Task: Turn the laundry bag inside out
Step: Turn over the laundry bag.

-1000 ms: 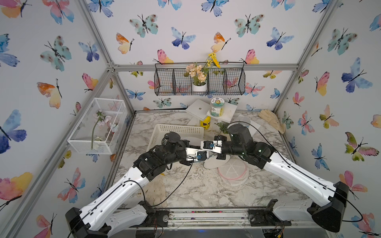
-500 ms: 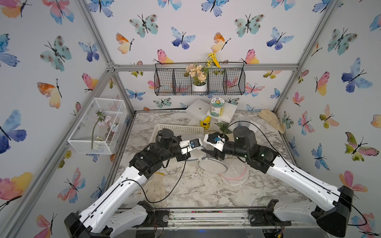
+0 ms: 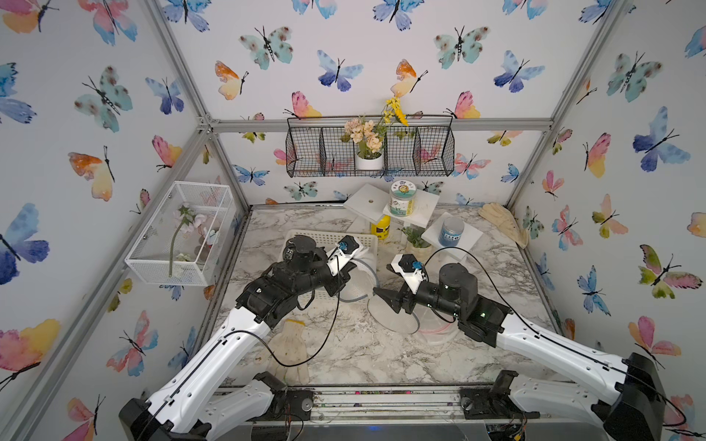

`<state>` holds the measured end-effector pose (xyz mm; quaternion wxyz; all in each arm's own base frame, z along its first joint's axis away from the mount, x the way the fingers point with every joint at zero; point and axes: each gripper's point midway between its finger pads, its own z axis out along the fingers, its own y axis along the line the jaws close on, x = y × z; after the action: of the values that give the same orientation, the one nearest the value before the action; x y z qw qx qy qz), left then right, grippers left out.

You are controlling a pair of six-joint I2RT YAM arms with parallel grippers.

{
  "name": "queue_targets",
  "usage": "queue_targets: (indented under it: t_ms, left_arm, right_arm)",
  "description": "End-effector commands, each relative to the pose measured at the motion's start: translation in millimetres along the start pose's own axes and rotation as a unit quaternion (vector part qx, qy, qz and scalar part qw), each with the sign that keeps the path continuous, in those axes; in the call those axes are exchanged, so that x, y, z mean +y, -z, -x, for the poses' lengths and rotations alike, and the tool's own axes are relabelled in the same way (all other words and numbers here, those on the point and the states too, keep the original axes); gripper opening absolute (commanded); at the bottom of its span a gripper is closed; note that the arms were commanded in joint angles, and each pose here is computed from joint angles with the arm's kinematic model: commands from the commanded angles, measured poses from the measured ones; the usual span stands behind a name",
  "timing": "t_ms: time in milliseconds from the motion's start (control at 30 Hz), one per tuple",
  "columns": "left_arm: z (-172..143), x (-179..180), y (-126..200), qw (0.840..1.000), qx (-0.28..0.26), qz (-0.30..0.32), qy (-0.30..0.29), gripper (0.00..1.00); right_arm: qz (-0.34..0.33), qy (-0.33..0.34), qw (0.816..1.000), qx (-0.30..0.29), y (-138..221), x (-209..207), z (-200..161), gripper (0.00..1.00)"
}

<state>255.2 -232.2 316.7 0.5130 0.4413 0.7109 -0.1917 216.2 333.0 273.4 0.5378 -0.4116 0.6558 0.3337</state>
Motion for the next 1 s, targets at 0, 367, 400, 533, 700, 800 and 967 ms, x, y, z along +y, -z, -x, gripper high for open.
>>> queue_targets:
  t_ms: [0,367,400,533,700,800,967]
  left_arm:
    - [33,6,16,0.998,-0.051,0.012,0.023,0.0]
    - [31,2,20,0.999,-0.051,0.008,0.012,0.0]
    - [30,-1,21,0.999,-0.052,0.002,0.004,0.0]
    - [24,-14,21,0.998,-0.029,-0.035,-0.033,0.0]
    - [17,-29,21,0.994,-0.002,-0.078,-0.073,0.0]
    - [12,-40,21,0.99,0.013,-0.103,-0.094,0.0]
    - [11,-64,26,0.979,0.01,-0.162,-0.121,0.0]
  right_arm:
    - [-0.022,-0.006,0.998,-0.061,-5,-8,20,0.72]
    - [-0.143,0.028,0.987,-0.07,8,-48,32,0.02]
    - [-0.149,0.035,0.987,-0.059,9,-50,34,0.02]
    - [-0.148,0.062,0.987,-0.024,10,-53,49,0.02]
    - [-0.159,0.08,0.984,-0.003,16,-72,66,0.02]
    - [-0.15,0.101,0.983,0.01,16,-81,73,0.02]
    - [-0.105,0.146,0.983,0.045,3,-82,80,0.02]
